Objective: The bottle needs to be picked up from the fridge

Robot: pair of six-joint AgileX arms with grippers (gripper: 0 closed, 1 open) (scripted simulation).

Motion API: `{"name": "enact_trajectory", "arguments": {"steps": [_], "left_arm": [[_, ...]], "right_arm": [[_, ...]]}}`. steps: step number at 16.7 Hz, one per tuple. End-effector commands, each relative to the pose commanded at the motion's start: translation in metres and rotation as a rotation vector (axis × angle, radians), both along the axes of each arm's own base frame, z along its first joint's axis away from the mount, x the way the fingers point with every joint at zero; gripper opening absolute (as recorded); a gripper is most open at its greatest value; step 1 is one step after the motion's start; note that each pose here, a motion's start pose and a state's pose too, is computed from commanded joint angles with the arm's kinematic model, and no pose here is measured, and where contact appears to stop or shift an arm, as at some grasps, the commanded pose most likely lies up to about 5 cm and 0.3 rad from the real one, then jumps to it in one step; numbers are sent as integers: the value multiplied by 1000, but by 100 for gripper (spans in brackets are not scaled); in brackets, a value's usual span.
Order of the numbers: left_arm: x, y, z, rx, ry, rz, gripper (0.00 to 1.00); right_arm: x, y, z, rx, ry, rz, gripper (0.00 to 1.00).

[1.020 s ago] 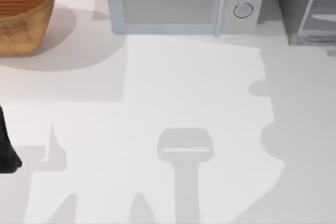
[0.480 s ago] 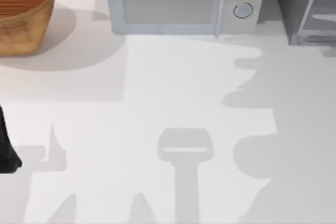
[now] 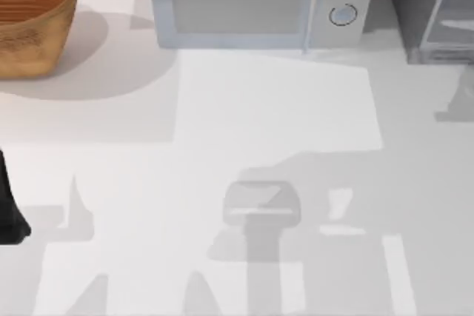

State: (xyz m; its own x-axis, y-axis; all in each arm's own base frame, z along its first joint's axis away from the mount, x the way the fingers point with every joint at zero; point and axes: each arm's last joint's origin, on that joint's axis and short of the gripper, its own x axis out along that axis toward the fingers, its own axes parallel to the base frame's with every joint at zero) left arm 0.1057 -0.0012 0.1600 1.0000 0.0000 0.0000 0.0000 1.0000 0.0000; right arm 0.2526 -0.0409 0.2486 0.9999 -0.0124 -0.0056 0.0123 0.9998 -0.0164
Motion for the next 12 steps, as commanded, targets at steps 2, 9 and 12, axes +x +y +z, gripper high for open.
{"name": "enact_trajectory", "arguments": {"steps": [2, 9, 12], "left_arm": [[0, 0, 0, 0, 0, 0, 100], [0, 0, 0, 0, 0, 0, 100], [0, 0, 0, 0, 0, 0, 100]], "right_arm": [[-37, 12, -3, 7, 13, -1, 0], [-130, 35, -55, 18, 4, 6, 0], [-143, 38, -76, 18, -4, 10, 0]]}}
